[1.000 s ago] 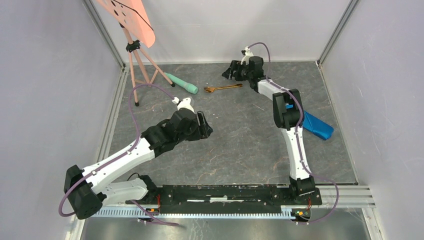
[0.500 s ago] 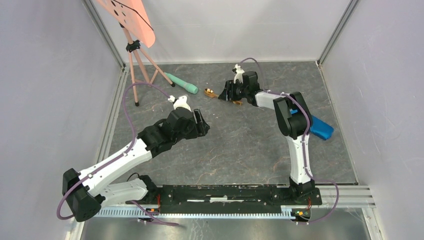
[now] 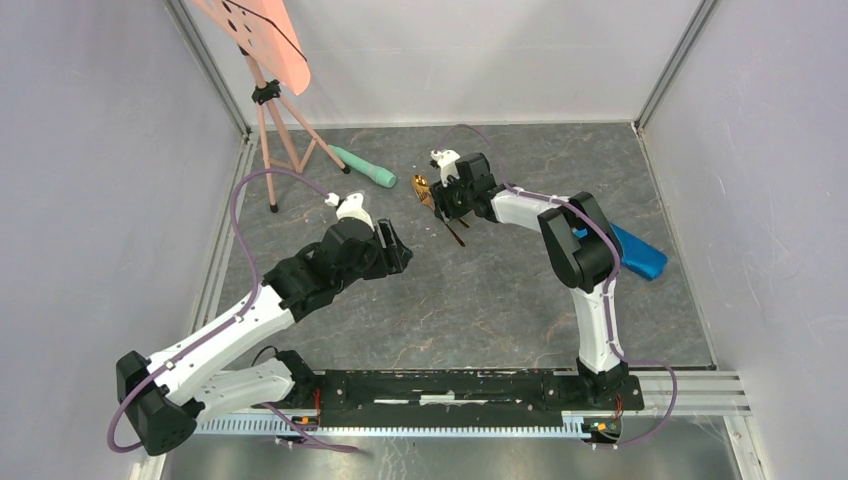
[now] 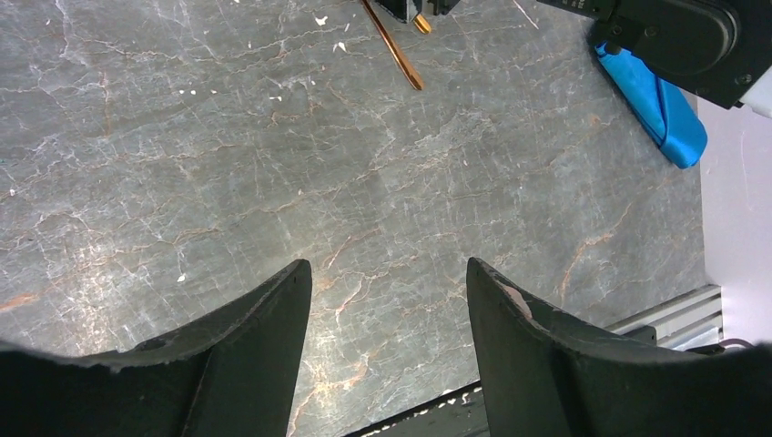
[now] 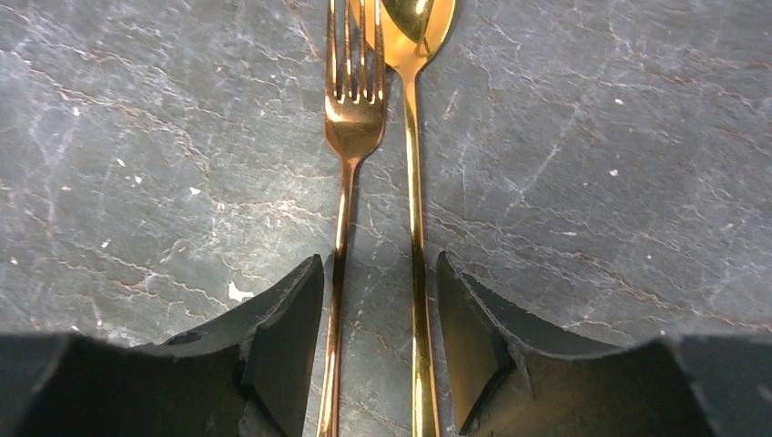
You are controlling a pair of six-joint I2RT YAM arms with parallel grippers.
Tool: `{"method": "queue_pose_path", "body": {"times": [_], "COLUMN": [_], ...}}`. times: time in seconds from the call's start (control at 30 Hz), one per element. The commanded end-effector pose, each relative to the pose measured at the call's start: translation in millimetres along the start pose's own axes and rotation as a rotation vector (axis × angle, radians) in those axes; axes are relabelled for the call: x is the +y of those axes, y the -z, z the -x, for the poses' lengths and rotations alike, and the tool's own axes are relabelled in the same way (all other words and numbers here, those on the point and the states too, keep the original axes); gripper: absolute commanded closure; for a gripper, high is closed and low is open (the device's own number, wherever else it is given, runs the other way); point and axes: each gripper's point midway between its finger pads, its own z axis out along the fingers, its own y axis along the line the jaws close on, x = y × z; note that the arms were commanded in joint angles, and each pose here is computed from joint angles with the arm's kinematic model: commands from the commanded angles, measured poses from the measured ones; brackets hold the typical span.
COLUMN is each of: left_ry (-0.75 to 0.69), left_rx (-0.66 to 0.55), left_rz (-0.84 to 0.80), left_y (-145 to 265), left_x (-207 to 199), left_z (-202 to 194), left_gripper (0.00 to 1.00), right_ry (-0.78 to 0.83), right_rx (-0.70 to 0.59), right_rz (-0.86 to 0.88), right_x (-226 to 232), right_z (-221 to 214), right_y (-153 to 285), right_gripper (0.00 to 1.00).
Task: Fold the napkin into a case and place the utensils inside
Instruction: Pick up the spoon from the center of the board.
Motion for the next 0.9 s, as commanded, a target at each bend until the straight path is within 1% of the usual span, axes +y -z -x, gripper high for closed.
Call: {"method": "queue_pose_path", "body": {"times": [0.0, 0.13, 0.2, 0.27, 0.37, 0.47, 0.53, 0.57, 0.6, 0.77, 0.87], "left_ry": [-0.017, -0.013, -0.010, -0.005, -0.002, 0.001, 0.000, 0.001, 0.006, 0.016, 0.020], "left_rx": [-0.027, -0.026, -0.028, -0.032, -0.034, -0.036, -0.036, -0.036, -0.037, -0.024, -0.019], "left_rz": [-0.021, -0.030, -0.031, -0.034, -0.034, -0.031, -0.032, -0.030, -0.027, -0.037, -0.043], "left_y": [3.1, 4.8, 6.3, 7.6, 9.4, 10.5, 11.3, 11.4, 11.5, 10.1, 11.1], "left_x": [0.4, -0.5, 0.3, 1.3, 3.6, 5.9, 6.4, 7.0, 7.9, 7.2, 6.5], "left_z": [6.3, 6.5, 6.4, 6.1, 5.0, 4.3, 4.2, 4.1, 3.9, 0.8, -0.4], "left_gripper": [0.30, 0.30, 0.30, 0.30, 0.30, 0.30, 0.30, 0.30, 0.30, 0.29, 0.29], "right_ry": [0.043, 0.023, 0.017, -0.012, -0.034, -0.035, -0.020, -0.022, -0.023, -0.053, -0.040], "right_rx": [-0.032, -0.052, -0.057, -0.086, -0.116, -0.121, -0.102, -0.075, -0.075, -0.072, -0.049], "right_rz": [-0.100, -0.089, -0.056, -0.018, 0.026, -0.031, -0.063, -0.067, -0.066, -0.052, -0.066], "right_x": [-17.7, -17.4, -14.0, -7.9, -0.9, -12.4, -20.1, -21.7, -21.8, -20.0, -21.3], "right_z": [28.4, 34.6, 31.7, 38.5, 48.5, 51.3, 52.0, 47.2, 47.4, 42.5, 38.6], "right_y": [15.9, 2.6, -7.3, -15.2, -19.8, -26.0, -32.9, -34.3, -35.6, -42.4, -45.1], "right_gripper": [0.44, 0.45, 0.46, 0.46, 0.43, 0.43, 0.47, 0.50, 0.53, 0.55, 0.63]}}
